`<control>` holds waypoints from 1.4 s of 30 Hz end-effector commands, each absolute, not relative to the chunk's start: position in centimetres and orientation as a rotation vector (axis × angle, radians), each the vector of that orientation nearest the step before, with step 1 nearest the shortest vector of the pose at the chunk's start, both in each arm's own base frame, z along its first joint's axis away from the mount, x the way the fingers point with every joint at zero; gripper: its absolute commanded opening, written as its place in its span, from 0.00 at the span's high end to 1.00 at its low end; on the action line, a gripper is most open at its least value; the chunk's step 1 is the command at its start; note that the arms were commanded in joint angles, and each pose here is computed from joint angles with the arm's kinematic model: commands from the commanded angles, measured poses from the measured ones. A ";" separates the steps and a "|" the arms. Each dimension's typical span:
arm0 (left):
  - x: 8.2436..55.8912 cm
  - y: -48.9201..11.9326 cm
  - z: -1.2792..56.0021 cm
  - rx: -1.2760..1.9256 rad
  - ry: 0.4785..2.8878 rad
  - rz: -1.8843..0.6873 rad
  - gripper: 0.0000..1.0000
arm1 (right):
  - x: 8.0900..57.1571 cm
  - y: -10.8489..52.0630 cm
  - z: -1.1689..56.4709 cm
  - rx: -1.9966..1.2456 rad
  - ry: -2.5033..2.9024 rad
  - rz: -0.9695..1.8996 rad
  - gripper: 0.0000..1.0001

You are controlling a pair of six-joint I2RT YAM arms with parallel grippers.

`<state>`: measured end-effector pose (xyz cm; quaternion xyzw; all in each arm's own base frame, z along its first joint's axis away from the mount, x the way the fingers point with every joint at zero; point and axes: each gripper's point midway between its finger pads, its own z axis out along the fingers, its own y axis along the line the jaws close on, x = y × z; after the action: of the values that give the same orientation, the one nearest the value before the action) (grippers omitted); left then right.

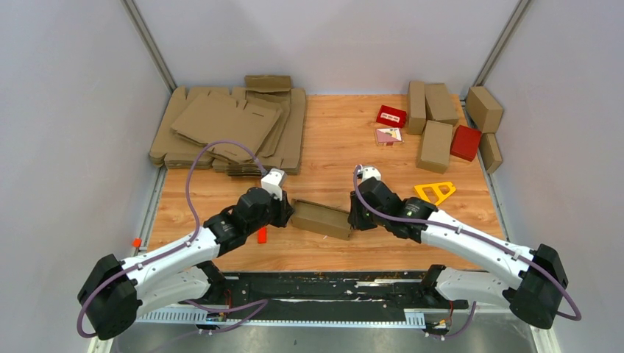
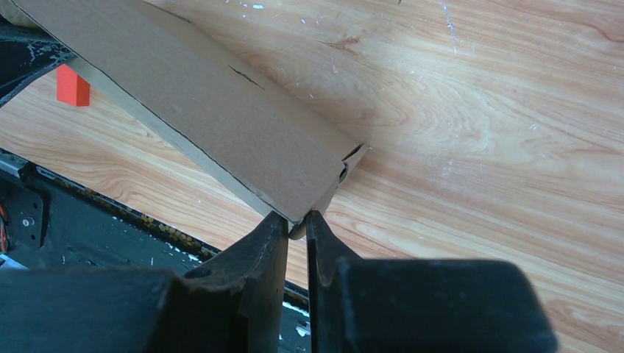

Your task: Fold the paper box

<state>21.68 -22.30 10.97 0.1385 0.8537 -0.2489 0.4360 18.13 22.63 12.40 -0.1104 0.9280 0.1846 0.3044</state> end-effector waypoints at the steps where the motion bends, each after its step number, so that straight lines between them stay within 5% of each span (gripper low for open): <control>1: 22.3 -23.0 12.4 0.355 2.086 -0.624 0.78 | 18.8 23.9 14.7 -0.244 2.422 0.554 0.84; 42: 22.0 -23.5 12.2 0.387 2.089 -0.586 0.84 | 19.3 23.8 14.5 -0.010 2.468 0.668 0.95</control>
<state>21.82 -22.64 11.04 0.1476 0.8523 -0.2290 0.4464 18.91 22.34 13.10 -0.0114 0.9382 0.2057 0.2783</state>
